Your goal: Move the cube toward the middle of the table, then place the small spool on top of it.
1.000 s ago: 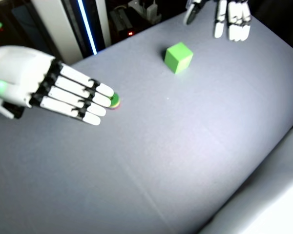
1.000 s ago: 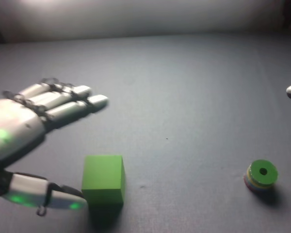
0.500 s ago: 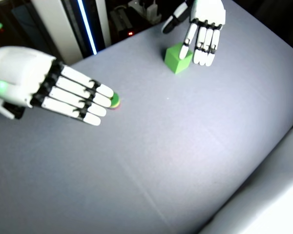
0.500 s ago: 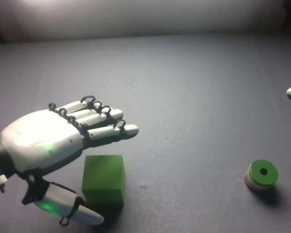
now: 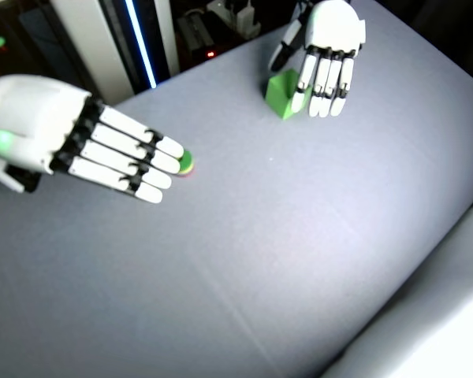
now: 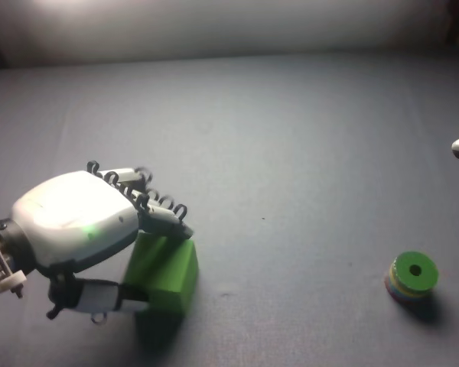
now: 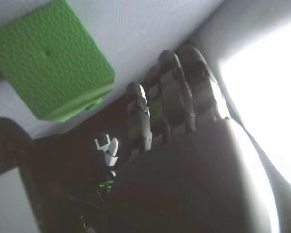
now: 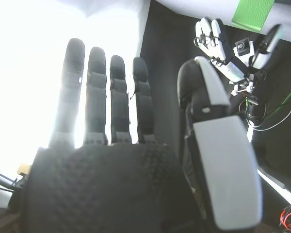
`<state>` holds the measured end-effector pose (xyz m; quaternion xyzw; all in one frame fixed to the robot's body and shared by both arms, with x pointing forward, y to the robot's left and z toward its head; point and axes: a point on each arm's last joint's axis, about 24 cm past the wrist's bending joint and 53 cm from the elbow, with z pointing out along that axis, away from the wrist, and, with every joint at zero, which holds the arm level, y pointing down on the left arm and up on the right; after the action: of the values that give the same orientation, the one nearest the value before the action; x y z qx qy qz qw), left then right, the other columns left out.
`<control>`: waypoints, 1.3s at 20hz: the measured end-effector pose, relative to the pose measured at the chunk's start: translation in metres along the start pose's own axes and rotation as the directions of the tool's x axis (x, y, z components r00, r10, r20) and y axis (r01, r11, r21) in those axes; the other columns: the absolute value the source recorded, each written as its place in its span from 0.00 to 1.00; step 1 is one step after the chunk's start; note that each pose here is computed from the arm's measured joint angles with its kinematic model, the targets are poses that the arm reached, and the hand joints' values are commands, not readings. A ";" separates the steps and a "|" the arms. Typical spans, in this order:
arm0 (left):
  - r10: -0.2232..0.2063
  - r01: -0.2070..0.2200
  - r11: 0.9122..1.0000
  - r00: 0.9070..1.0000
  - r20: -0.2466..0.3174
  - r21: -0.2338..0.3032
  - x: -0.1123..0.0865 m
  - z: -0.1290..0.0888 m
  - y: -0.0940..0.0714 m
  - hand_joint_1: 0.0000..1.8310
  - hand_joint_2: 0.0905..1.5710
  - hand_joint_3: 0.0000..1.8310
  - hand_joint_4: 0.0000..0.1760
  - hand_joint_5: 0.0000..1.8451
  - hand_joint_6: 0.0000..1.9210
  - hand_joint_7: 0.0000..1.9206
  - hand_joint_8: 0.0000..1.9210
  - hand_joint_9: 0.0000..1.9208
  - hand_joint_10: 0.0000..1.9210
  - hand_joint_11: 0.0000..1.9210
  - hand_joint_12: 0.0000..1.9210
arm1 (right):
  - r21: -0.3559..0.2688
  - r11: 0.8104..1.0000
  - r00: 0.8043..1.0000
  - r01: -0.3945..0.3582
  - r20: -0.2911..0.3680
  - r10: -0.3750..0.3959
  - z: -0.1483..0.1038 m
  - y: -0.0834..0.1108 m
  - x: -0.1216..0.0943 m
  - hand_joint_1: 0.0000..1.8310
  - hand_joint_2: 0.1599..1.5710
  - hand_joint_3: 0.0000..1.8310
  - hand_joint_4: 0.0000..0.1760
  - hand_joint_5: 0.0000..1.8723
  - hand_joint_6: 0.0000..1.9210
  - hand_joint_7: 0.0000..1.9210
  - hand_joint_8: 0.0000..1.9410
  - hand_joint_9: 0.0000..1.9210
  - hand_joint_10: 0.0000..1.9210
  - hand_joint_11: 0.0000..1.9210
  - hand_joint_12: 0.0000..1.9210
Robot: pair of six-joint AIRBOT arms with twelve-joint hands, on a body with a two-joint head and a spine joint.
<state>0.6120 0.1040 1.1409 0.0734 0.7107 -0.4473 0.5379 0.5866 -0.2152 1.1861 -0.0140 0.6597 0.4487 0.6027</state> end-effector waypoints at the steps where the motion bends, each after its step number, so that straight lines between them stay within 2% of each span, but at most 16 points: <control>1: 0.001 -0.002 1.000 1.000 0.022 0.009 -0.007 0.002 -0.003 0.67 0.72 0.00 0.00 0.50 0.45 0.47 0.68 0.49 0.55 0.44 0.78 | 0.004 1.000 1.000 0.000 -0.001 0.000 0.000 -0.001 0.000 0.37 0.81 0.00 0.00 0.24 0.00 0.21 0.00 0.22 0.00 0.21 0.10; 3: 0.004 -0.005 1.000 0.997 0.071 0.026 -0.024 0.005 -0.006 0.68 0.71 0.00 0.00 0.51 0.44 0.49 0.65 0.46 0.54 0.37 0.83 | 0.002 1.000 1.000 0.000 -0.001 0.000 0.000 -0.001 0.000 0.39 0.81 0.00 0.00 0.24 0.00 0.21 0.00 0.22 0.00 0.21 0.09; 5: 0.004 -0.008 0.999 0.993 0.117 0.035 -0.040 0.008 -0.007 0.69 0.70 0.00 0.00 0.53 0.38 0.49 0.66 0.50 0.53 0.44 0.81 | 0.004 1.000 1.000 -0.001 -0.002 0.001 0.000 -0.001 0.001 0.41 0.81 0.00 0.00 0.25 0.00 0.22 0.00 0.24 0.01 0.24 0.10; 7: 0.015 -0.023 0.999 0.987 0.160 0.048 -0.057 0.015 -0.011 0.68 0.69 0.00 0.00 0.55 0.41 0.52 0.58 0.52 0.31 0.38 0.66 | 0.004 1.000 1.000 -0.001 -0.002 0.001 0.000 -0.001 0.001 0.41 0.81 0.00 0.00 0.25 0.00 0.22 0.00 0.24 0.00 0.24 0.10; 8: 0.031 -0.042 0.997 0.983 0.181 0.057 -0.066 0.024 -0.015 0.68 0.70 0.00 0.00 0.54 0.40 0.51 0.62 0.52 0.26 0.35 0.65 | 0.006 1.000 1.000 -0.001 -0.004 0.001 0.000 -0.001 0.001 0.39 0.81 0.00 0.00 0.24 0.00 0.22 0.00 0.23 0.00 0.22 0.09; 9: 0.039 -0.051 0.997 0.981 0.192 0.059 -0.071 0.030 -0.016 0.69 0.70 0.00 0.00 0.55 0.35 0.50 0.65 0.54 0.27 0.37 0.69 | 0.005 1.000 1.000 -0.001 -0.004 0.001 0.000 -0.001 0.001 0.39 0.81 0.00 0.00 0.24 0.00 0.21 0.00 0.23 0.00 0.22 0.09; 11: 0.049 -0.062 0.996 0.979 0.198 0.057 -0.078 0.050 -0.017 0.69 0.70 0.00 0.00 0.56 0.32 0.48 0.69 0.49 0.53 0.42 0.80 | 0.004 1.000 1.000 -0.003 -0.005 0.003 0.001 -0.002 0.003 0.40 0.81 0.00 0.00 0.25 0.00 0.22 0.00 0.23 0.00 0.23 0.09; 12: 0.047 -0.058 0.997 0.981 0.190 0.053 -0.078 0.059 -0.017 0.69 0.71 0.00 0.00 0.57 0.30 0.47 0.71 0.50 0.58 0.46 0.80 | 0.005 1.000 1.000 -0.004 -0.005 0.004 0.001 -0.003 0.004 0.39 0.81 0.00 0.00 0.25 0.00 0.21 0.00 0.22 0.00 0.22 0.09; 14: 0.047 -0.054 0.998 0.986 0.161 0.045 -0.068 0.071 -0.015 0.68 0.69 0.00 0.00 0.57 0.32 0.48 0.67 0.52 0.60 0.47 0.80 | 0.005 1.000 1.000 -0.003 -0.005 0.003 0.001 -0.003 0.004 0.40 0.80 0.00 0.00 0.26 0.00 0.22 0.00 0.22 0.00 0.22 0.08; 15: 0.050 -0.055 0.998 0.990 0.129 0.036 -0.058 0.080 -0.013 0.69 0.70 0.00 0.00 0.54 0.35 0.51 0.64 0.50 0.47 0.39 0.75 | 0.006 1.000 1.000 -0.003 -0.004 0.003 0.001 -0.004 0.003 0.38 0.81 0.00 0.00 0.25 0.00 0.22 0.00 0.23 0.00 0.22 0.08; 16: 0.046 -0.050 0.998 0.992 0.114 0.030 -0.052 0.086 -0.011 0.69 0.70 0.00 0.00 0.54 0.35 0.51 0.64 0.50 0.47 0.39 0.75 | 0.007 1.000 1.000 -0.003 -0.003 0.003 0.001 -0.004 0.003 0.38 0.81 0.00 0.00 0.25 0.00 0.22 0.00 0.23 0.00 0.22 0.08; 17: 0.046 -0.048 0.999 0.994 0.102 0.020 -0.049 0.091 -0.009 0.69 0.70 0.00 0.00 0.52 0.41 0.52 0.61 0.50 0.39 0.36 0.69 | 0.005 1.000 1.000 -0.003 -0.005 0.003 0.001 -0.004 0.004 0.40 0.81 0.00 0.00 0.25 0.00 0.22 0.00 0.23 0.00 0.23 0.08; 18: 0.040 -0.042 0.999 0.994 0.098 0.014 -0.047 0.095 -0.007 0.68 0.71 0.00 0.00 0.52 0.38 0.48 0.69 0.49 0.51 0.37 0.76 | 0.004 1.000 1.000 -0.004 -0.006 0.004 0.001 -0.004 0.004 0.41 0.81 0.00 0.00 0.26 0.00 0.23 0.00 0.24 0.00 0.23 0.09; 20: 0.024 -0.025 1.000 0.995 0.097 0.005 -0.046 0.103 -0.004 0.69 0.71 0.00 0.00 0.55 0.31 0.47 0.72 0.47 0.62 0.39 0.80 | 0.006 1.000 1.000 -0.007 -0.005 0.007 0.001 -0.005 0.005 0.41 0.81 0.00 0.00 0.25 0.00 0.23 0.00 0.24 0.01 0.24 0.09; 22: 0.014 -0.014 1.000 0.996 0.083 0.002 -0.039 0.107 -0.004 0.69 0.69 0.00 0.00 0.59 0.25 0.49 0.69 0.48 0.62 0.41 0.79 | 0.005 1.000 1.000 -0.007 -0.005 0.007 0.001 -0.004 0.005 0.41 0.81 0.00 0.00 0.25 0.00 0.22 0.00 0.24 0.00 0.24 0.09; 26: 0.009 -0.010 1.000 0.996 0.085 0.011 -0.038 0.111 -0.008 0.69 0.70 0.00 0.00 0.57 0.29 0.48 0.70 0.46 0.61 0.39 0.80 | 0.006 1.000 1.000 -0.006 -0.006 0.006 0.001 -0.005 0.005 0.41 0.81 0.00 0.00 0.25 0.00 0.22 0.00 0.24 0.00 0.23 0.08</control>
<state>0.7008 0.0341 1.1748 0.0607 0.6842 -0.4514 0.5696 0.5887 -0.2143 1.1793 -0.0114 0.6627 0.4486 0.5995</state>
